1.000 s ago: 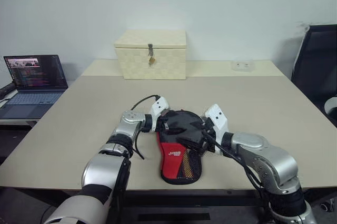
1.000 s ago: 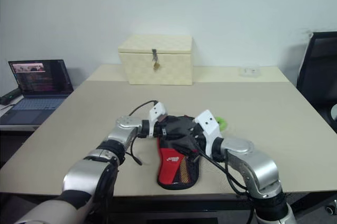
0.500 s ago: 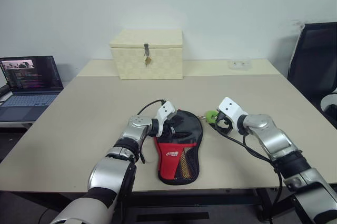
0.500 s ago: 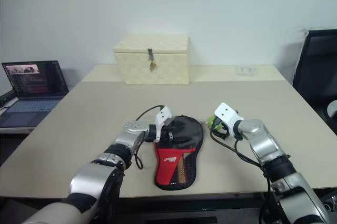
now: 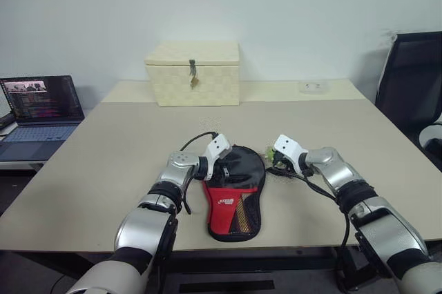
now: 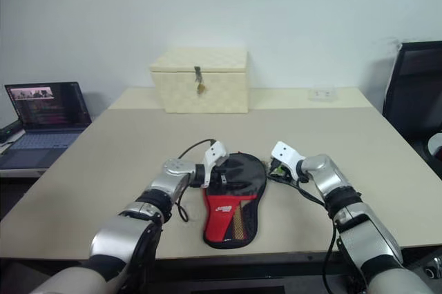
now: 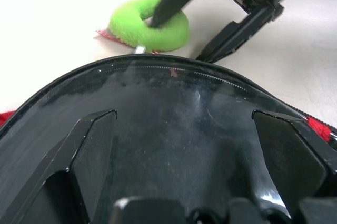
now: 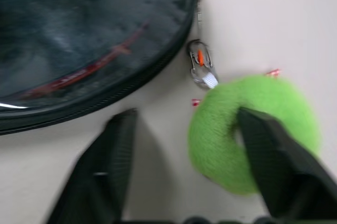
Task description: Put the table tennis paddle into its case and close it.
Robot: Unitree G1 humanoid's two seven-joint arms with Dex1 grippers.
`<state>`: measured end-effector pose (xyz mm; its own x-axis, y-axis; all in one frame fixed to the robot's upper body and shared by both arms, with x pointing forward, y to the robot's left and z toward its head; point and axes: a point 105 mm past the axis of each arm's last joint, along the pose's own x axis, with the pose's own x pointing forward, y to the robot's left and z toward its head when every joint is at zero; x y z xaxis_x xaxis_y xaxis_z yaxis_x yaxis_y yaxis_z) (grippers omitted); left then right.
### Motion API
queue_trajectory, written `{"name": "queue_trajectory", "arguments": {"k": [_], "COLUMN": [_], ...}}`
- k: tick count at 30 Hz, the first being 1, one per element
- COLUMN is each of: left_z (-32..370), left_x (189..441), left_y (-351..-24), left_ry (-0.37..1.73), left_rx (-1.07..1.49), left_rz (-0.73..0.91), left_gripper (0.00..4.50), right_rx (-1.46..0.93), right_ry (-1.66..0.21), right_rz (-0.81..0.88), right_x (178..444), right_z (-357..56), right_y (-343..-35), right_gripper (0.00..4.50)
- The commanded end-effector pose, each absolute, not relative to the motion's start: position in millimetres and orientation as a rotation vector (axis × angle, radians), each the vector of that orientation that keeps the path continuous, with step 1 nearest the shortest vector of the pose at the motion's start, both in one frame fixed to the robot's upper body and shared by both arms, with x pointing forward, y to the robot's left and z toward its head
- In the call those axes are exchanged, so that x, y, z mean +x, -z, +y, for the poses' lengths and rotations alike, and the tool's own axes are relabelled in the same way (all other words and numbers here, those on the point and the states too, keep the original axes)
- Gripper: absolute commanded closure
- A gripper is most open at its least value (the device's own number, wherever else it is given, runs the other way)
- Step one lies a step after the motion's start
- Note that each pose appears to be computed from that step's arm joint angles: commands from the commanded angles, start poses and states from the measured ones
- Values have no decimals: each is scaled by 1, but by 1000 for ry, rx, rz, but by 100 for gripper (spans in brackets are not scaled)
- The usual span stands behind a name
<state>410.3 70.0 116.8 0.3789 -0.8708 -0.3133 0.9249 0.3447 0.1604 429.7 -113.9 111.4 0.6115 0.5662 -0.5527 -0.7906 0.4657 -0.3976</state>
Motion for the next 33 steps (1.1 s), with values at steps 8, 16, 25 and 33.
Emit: {"name": "queue_trajectory", "arguments": {"k": [8,16,25,33], "left_z": [57,42,42,47], "left_x": [406,404,403,405], "left_y": [-115,-112,-107,-108], "left_ry": [1219,1237,1237,1224], "left_rx": [366,378,377,380], "left_rz": [177,183,203,201], "left_gripper": [0,0,0,0], "right_rx": [-717,-820,-747,-844], "right_ry": [-936,-1141,-956,-755], "right_rz": [487,487,317,231], "right_x": [416,349,369,422], "right_z": [-134,-148,-138,-152], "right_y": [-104,-116,-150,-166], "right_gripper": [447,447,447,212]}}
